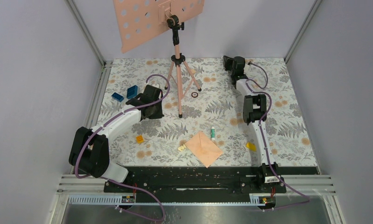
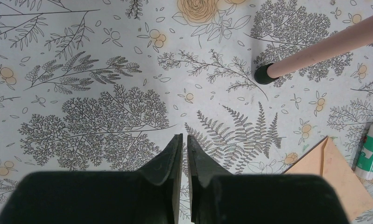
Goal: Place the letter into the envelope and seal it
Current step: Pick up the solid glue cap from the center of the board.
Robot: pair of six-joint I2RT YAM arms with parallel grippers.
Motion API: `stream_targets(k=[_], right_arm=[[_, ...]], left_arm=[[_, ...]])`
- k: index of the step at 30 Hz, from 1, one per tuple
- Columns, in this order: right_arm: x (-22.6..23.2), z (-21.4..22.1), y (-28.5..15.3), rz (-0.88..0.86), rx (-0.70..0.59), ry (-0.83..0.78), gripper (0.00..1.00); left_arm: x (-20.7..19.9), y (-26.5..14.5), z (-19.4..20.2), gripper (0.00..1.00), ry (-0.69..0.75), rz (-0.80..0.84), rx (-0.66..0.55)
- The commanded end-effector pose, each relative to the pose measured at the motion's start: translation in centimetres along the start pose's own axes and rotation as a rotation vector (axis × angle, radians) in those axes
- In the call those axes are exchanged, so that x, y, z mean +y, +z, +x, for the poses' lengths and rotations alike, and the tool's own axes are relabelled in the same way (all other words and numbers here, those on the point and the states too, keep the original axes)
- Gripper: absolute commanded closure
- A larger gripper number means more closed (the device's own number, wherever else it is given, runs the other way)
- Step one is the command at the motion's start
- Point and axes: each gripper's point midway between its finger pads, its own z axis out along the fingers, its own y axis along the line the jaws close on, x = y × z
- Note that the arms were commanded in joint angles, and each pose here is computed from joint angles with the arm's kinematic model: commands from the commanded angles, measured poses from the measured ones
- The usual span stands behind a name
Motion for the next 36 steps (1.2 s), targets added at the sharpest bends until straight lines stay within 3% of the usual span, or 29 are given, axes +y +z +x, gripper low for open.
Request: stream_targets(k=[1,8,13,19,23,24,36], right_arm=[[-2.0,3.5,-1.1,0.032,0.203,0.059,0.92],[-1.0,4.0,-2.1,0.002,0.288,0.06,0.97],[1.9,3.0,-3.2,-0.015,0.294,-0.059,0.95],[3.5,2.0,-4.2,0.018,0.305,-0.237,0.79],[3.6,1.5,-4.7,0.051,0.309,-0.305,0.53],[3.7,1.5,-4.8,0.055,0.311,-0.322,0.5],[2.6,1.1,-5.3,0.166,0.285,-0.616,0.45]], left_arm=[[0.4,-1.3,-1.6,0.91,-0.016,-0.015,-0.069],[0.5,-1.5,-1.8,0.91,-0.017,-0.025,-0.074],[0.4,-1.6,-1.9,0.91,-0.017,-0.019,-0.078],[0.3,-1.7,-2.0,0.91,-0.018,-0.012,-0.08],[0.3,-1.9,-2.3,0.91,-0.018,-0.011,-0.091],[0.3,-1.9,-2.2,0.91,-0.018,-0.012,-0.089],[0.5,-1.8,-2.2,0.91,-0.012,-0.026,-0.089]])
